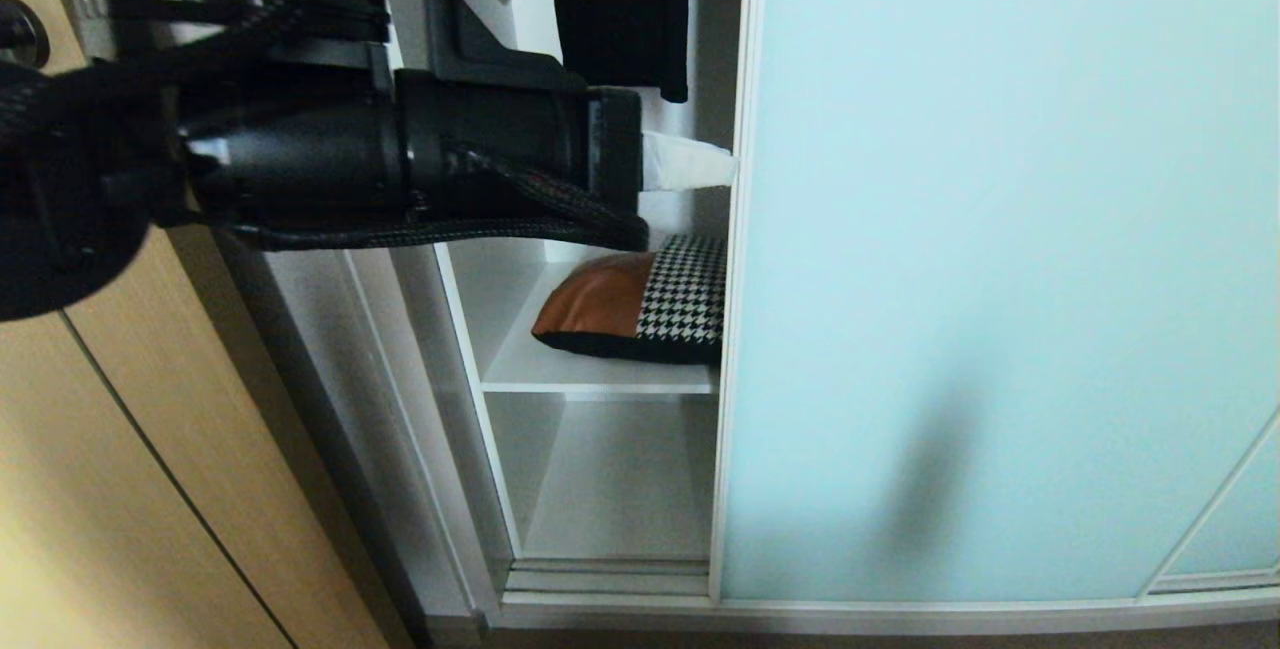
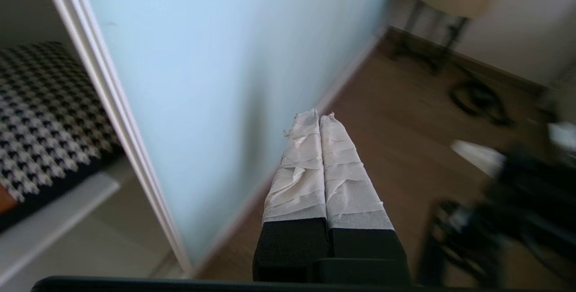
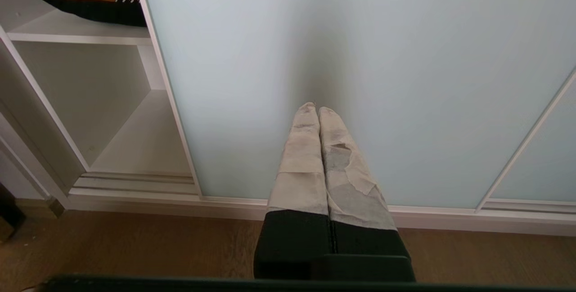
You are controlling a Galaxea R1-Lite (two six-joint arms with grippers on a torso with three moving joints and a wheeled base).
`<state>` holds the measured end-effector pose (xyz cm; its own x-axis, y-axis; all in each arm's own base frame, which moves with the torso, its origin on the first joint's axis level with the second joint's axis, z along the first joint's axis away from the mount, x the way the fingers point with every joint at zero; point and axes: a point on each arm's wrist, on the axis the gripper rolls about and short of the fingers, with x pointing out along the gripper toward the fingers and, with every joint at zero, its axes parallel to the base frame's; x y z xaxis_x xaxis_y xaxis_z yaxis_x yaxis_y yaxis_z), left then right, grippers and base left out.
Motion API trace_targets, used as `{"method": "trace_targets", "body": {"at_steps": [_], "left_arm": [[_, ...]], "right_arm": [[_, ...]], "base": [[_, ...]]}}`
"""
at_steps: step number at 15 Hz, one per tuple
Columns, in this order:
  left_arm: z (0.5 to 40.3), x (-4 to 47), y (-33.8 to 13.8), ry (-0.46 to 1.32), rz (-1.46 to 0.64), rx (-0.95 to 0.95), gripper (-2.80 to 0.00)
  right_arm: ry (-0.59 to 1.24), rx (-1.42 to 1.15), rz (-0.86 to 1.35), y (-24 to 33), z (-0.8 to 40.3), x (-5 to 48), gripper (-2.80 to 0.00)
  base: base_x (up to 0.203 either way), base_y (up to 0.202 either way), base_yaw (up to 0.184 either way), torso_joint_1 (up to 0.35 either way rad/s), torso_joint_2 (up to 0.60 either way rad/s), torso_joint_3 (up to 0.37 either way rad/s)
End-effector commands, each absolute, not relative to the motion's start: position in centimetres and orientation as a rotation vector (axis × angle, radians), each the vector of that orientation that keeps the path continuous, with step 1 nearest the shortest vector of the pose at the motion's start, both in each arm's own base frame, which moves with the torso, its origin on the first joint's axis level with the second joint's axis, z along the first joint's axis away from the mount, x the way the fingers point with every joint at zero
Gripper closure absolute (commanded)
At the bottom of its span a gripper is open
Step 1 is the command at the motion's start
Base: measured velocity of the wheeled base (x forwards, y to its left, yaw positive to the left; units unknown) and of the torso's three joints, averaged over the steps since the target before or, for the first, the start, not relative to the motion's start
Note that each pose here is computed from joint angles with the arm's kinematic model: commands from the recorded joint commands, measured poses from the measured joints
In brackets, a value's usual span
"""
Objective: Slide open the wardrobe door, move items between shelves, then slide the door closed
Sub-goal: Close the door
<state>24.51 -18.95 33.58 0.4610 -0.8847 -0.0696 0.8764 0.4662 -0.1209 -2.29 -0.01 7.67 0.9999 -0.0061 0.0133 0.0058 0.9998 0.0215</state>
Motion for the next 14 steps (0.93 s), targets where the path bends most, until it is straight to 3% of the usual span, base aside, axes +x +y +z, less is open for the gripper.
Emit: {"method": "trace_targets", "body": {"at_steps": [1,14], "left_arm": [[31.3,26.9,-21.4,0.161,-1.044,-0.066,0.0],[26.1,33.0,-29.3,-0.006,-0.632,-0.169,0.0]], "right_arm": [[-0.012,0.022,-0.006,0.0,7.7,-2.3,0.0],[-0.012,0.022,-0.006,0.0,7.7,-2.3,0.0]], "base": [[0.0,0.0,0.0,0.0,0.0,0.0],[0.0,0.0,0.0,0.0,0.0,0.0]]}}
